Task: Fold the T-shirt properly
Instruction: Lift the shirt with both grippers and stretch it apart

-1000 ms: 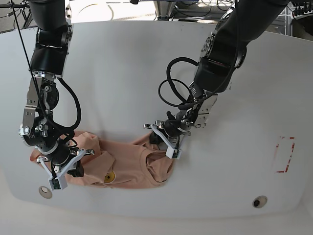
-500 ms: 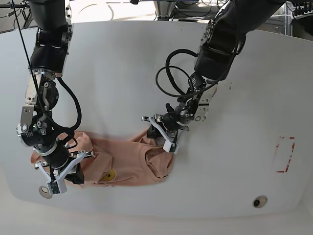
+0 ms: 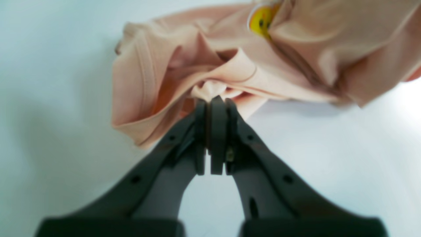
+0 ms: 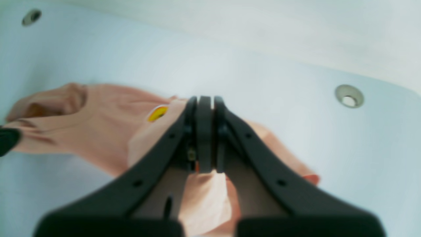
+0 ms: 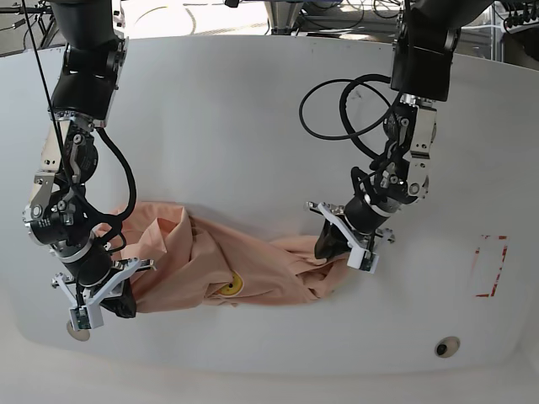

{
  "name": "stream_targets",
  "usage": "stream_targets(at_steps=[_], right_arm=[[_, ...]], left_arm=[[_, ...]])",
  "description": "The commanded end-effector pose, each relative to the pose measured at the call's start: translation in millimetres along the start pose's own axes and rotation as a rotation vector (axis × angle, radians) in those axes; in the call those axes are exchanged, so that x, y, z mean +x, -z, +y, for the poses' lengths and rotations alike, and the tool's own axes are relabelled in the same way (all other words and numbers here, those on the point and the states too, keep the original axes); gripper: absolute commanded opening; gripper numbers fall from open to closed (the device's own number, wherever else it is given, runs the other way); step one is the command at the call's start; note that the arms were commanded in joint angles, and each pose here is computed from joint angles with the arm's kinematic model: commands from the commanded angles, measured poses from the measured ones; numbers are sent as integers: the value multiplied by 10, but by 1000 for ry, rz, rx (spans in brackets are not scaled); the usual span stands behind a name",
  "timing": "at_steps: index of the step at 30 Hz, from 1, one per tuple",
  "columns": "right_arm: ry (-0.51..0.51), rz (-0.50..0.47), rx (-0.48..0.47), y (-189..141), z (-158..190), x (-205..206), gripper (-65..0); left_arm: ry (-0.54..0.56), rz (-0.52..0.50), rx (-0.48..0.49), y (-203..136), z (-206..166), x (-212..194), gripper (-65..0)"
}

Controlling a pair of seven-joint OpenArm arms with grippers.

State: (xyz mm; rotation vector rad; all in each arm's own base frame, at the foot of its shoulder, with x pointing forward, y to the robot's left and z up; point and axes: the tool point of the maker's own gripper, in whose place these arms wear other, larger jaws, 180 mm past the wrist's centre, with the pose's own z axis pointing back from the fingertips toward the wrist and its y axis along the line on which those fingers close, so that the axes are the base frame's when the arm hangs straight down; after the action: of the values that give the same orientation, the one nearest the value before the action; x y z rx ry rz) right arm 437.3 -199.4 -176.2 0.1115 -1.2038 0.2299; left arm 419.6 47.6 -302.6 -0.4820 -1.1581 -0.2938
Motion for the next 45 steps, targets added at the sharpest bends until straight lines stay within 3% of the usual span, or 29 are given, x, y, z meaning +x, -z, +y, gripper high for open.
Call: stream_targets(at_steps=[1,14,33,45], right_arm=[[-18,-79,-19,-68,-89,273,-644],[0,-144,-35,26,-245,692,-644],[-2,-338,-52,-89,-507,1913,-644],[-181,-444,-69,-402,-339,2730,-644]], left_arm=[[35,-125,-17,-153,-31,513,-650],[203,-344,63,-1004,223,1626,-650],[376,-670,183,-2060,654,3169,-650],[426,-843,225,-2615,755,4075,-650]])
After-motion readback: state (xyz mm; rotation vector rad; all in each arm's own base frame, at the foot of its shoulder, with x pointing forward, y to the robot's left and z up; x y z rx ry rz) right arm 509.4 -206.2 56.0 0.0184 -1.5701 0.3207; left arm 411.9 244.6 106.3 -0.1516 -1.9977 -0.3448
